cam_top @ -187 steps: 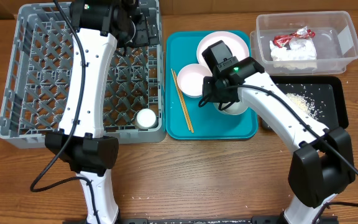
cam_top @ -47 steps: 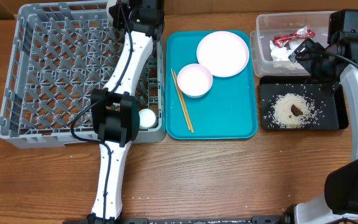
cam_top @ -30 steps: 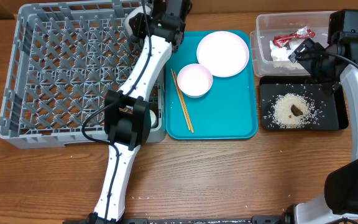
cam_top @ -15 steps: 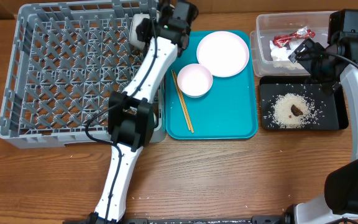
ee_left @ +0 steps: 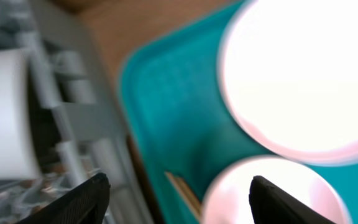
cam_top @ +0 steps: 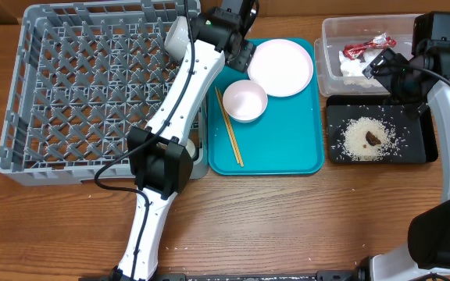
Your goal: Sort waste into correct bins and load items into the dishwasher
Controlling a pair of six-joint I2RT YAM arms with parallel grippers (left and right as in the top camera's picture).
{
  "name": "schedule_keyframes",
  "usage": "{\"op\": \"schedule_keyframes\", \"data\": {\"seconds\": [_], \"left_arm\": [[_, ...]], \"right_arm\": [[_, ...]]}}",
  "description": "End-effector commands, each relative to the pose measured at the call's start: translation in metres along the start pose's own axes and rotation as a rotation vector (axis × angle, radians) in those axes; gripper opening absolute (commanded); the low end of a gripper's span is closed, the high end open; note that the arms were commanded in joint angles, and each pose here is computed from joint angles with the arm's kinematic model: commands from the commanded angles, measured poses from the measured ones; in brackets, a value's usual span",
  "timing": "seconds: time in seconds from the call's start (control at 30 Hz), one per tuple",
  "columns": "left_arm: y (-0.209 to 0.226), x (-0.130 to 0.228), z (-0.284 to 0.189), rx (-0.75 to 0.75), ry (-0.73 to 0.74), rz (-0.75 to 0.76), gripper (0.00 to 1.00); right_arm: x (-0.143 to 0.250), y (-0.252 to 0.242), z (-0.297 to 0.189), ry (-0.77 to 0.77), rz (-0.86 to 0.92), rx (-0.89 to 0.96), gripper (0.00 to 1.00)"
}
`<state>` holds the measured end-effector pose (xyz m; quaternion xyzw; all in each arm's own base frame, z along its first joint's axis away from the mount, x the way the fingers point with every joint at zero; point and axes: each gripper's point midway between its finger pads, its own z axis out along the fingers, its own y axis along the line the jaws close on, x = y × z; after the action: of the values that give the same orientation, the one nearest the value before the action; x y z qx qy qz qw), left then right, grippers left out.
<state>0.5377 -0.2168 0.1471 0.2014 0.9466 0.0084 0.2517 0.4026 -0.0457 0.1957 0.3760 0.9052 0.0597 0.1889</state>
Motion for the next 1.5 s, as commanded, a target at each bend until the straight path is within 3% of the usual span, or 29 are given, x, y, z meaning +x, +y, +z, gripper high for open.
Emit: {"op": "schedule_keyframes", "data": {"seconds": [0.0,0.17,0.27,0.43,0.5,0.53,0.57,0.6,0.67,0.8,0.97,1.07,1.17,1.2,1.23,1.33,1.47], "left_arm": [[-0.032,0.017,0.009,0.241,0.053,0.113,0.73],[-0.038,0.045,0.043,0.262,0.155,0.181,0.74],[-0.039,0.055,0.059,0.262,0.188,0.179,0.67],[-0.037,0.068,0.082,0.258,0.228,0.173,0.64],[-0.033,0.071,0.087,0.256,0.238,0.164,0.52],[-0.031,0.072,0.088,0.255,0.241,0.160,0.42],[-0.028,0.072,0.088,0.253,0.243,0.146,0.23],[-0.027,0.073,0.088,0.252,0.244,0.143,0.17],[-0.024,0.073,0.085,0.249,0.248,0.130,0.04],[-0.020,0.059,0.055,0.243,0.217,0.111,0.04],[-0.004,0.012,-0.030,0.201,0.041,0.098,0.04],[0.032,-0.008,-0.083,0.051,-0.056,0.022,0.04],[0.122,-0.002,-0.129,-0.440,-0.107,-0.279,0.04],[0.166,0.009,-0.157,-0.735,-0.135,-0.391,0.04],[0.178,0.014,-0.164,-0.839,-0.134,-0.403,0.04],[0.193,0.026,-0.158,-0.979,-0.082,-0.379,0.04],[0.193,0.045,-0.130,-1.018,-0.002,-0.381,0.04]], "right_arm": [[-0.004,-0.001,-0.002,-0.019,-0.001,0.007,1.00],[-0.004,-0.001,-0.002,-0.019,-0.001,0.007,1.00],[-0.004,-0.001,-0.002,-0.019,-0.001,0.007,1.00],[-0.004,-0.001,-0.002,-0.019,-0.001,0.007,1.00],[-0.004,-0.001,-0.002,-0.019,-0.001,0.007,1.00],[-0.004,-0.001,-0.002,-0.019,-0.001,0.008,1.00],[-0.004,-0.001,-0.002,-0.019,-0.001,0.007,1.00],[-0.004,-0.001,-0.002,-0.019,-0.001,0.007,1.00],[-0.004,-0.001,-0.002,-0.019,-0.001,0.007,1.00],[-0.004,-0.001,-0.002,-0.019,-0.001,0.007,1.00],[-0.004,-0.001,-0.002,-0.019,-0.001,0.007,1.00],[-0.004,-0.001,-0.002,-0.019,-0.001,0.007,1.00],[-0.004,-0.001,-0.002,-0.019,-0.001,0.007,1.00],[-0.004,-0.001,-0.002,-0.019,-0.001,0.007,1.00],[-0.004,-0.001,-0.002,-0.019,-0.001,0.007,1.00],[-0.004,-0.001,-0.002,-0.019,-0.001,0.007,1.00],[-0.004,-0.001,-0.002,-0.019,-0.001,0.007,1.00]]}}
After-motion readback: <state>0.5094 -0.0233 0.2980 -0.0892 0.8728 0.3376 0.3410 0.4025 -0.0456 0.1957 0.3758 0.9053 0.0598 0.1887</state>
